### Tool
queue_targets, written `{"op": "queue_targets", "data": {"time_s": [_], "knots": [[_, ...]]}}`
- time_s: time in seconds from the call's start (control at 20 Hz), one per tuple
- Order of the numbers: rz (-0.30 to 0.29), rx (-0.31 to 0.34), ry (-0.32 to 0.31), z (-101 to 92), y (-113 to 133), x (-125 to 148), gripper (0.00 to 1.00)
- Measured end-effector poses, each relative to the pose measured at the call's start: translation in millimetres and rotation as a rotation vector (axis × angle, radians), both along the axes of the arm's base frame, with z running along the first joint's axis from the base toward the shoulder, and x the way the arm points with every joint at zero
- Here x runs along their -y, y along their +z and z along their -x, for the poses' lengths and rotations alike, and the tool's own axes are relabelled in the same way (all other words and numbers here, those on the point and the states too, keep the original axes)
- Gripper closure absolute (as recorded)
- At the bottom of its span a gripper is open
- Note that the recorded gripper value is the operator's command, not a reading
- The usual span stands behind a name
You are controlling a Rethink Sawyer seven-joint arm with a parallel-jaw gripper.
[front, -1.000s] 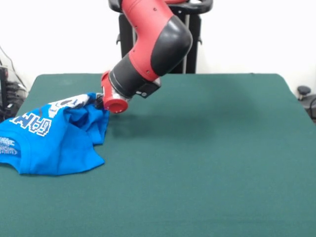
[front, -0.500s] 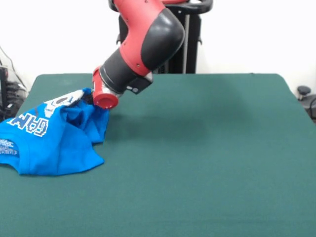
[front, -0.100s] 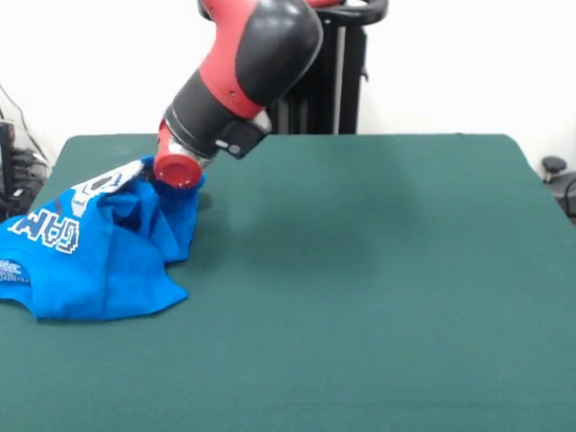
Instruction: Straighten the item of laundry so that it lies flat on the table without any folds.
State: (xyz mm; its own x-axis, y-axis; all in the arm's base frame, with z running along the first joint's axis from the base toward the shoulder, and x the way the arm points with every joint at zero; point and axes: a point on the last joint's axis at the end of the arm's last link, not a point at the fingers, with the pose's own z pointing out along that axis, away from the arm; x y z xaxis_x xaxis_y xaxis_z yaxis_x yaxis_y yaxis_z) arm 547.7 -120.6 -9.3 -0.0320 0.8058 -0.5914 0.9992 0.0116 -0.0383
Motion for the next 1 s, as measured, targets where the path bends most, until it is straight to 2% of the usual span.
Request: {"op": "queue_targets", "data": {"time_s": [0.1, 0.3, 0.35, 0.4, 0.65, 0.7, 0.85, 0.95, 1.0], "knots": [[-0.073, 0.025, -0.06, 0.9, -2, 11, 1.0], [-0.156, 0.044, -0.119, 4.7, -7, 25, 1.0], [-0.162, 0.045, -0.122, 4.9, -7, 26, 1.0], [-0.205, 0.05, -0.14, 6.8, -10, 31, 1.0], [-0.295, 0.06, -0.155, 7.8, -16, 31, 1.0], [-0.332, 0.065, -0.156, 6.9, -19, 27, 1.0], [-0.377, 0.071, -0.159, 5.0, -21, 21, 1.0], [-0.446, 0.073, -0.163, 2.9, -20, 11, 1.0], [-0.456, 0.072, -0.164, 2.6, -20, 10, 1.0]]}}
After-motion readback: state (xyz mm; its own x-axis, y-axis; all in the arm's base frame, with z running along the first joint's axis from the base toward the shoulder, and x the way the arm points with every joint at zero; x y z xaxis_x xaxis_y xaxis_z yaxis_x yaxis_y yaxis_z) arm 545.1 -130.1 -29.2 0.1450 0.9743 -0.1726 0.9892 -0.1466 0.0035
